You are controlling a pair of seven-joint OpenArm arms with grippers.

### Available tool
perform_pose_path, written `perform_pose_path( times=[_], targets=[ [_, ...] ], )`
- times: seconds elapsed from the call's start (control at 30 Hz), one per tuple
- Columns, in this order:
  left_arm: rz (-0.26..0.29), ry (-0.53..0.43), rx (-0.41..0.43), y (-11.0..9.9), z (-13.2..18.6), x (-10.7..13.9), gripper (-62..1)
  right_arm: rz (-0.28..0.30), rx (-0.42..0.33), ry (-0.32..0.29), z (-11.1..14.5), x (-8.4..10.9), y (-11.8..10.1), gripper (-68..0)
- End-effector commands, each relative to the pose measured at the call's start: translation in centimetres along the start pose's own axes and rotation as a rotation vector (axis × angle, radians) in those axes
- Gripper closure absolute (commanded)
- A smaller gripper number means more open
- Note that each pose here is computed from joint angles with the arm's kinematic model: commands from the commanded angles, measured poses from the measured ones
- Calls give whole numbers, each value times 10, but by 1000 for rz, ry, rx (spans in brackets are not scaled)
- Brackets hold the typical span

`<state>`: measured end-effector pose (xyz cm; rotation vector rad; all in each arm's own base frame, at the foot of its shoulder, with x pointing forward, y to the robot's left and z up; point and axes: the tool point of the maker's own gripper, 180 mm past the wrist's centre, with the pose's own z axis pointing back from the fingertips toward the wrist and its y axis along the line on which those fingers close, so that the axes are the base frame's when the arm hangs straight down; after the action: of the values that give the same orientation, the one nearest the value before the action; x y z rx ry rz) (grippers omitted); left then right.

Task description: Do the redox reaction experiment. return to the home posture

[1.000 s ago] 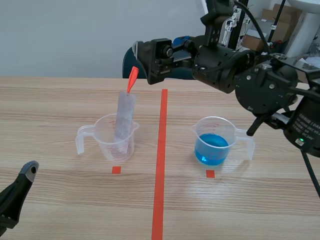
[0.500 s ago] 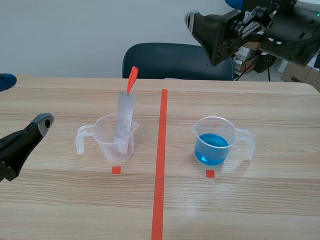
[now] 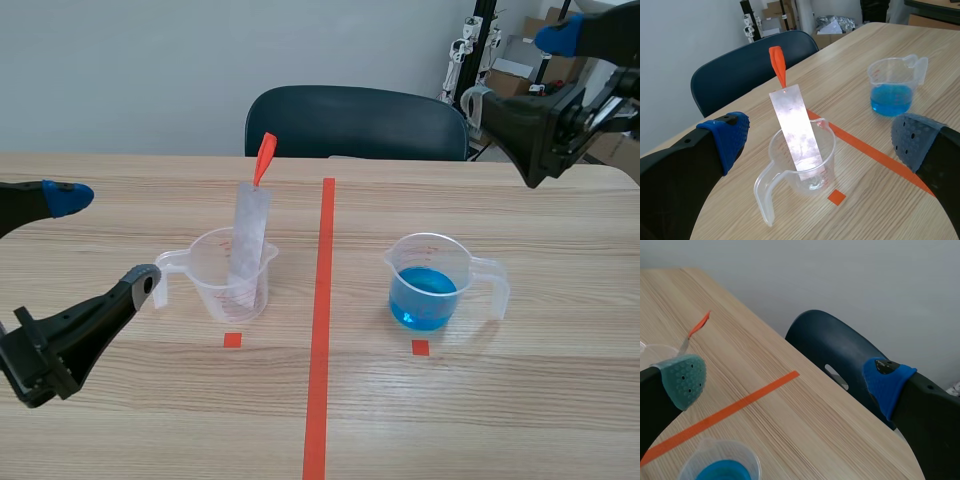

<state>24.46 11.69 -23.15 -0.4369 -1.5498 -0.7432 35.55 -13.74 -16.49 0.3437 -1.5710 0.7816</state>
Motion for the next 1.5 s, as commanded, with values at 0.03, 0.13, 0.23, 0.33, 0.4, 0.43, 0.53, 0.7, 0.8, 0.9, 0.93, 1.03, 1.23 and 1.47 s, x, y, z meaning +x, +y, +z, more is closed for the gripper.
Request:
perform_pose_path(
  times=[0.03, 0.13, 0.23, 0.33, 0.4, 0.43, 0.53, 0.7, 0.8, 0.9, 0.93, 1.03, 1.23, 1.47],
  targets=[
    [-13, -16, 21, 3, -4, 5, -596, 101, -48, 10, 5, -1, -10, -679],
    [-13, 5, 30, 4, -4, 1, -596, 150, -112, 38, 12, -9, -19, -679],
    [-31, 39, 65, 10, -4, -6, -596, 139, -148, 50, 19, -14, -24, -679],
    [-29, 45, 70, 9, -2, -7, -596, 172, -162, 53, 24, -15, -26, -679],
    [-25, 47, 77, 9, -1, -9, -596, 196, -176, 54, 25, -15, -29, -679],
    [-22, 44, 83, 9, -2, -9, -596, 199, -182, 64, 27, -16, -30, -679],
    [-27, 41, 119, 16, -1, -10, -596, 214, -220, 78, 29, -17, -39, -679],
    [-48, 61, 159, 27, 9, -12, -596, 232, -325, 68, 33, -11, -52, -679],
    [-56, 63, 183, 33, 19, -11, -596, 220, -350, 113, 31, -15, -52, -679],
    [-55, 66, 206, 36, 27, -12, -596, 181, -405, 157, 29, -20, -58, -679],
    [-54, 72, 215, 37, 30, -13, -596, 180, -422, 161, 29, -21, -60, -679],
    [-44, 92, 232, 37, 38, -16, -596, 230, -453, 134, 29, -13, -59, -679],
    [-42, 95, 235, 36, 42, -14, -596, 273, -442, 68, 34, 7, -35, -679],
    [-53, 67, 204, 30, 42, 7, -596, 313, -506, -11, 47, 42, -23, -679]
  ],
)
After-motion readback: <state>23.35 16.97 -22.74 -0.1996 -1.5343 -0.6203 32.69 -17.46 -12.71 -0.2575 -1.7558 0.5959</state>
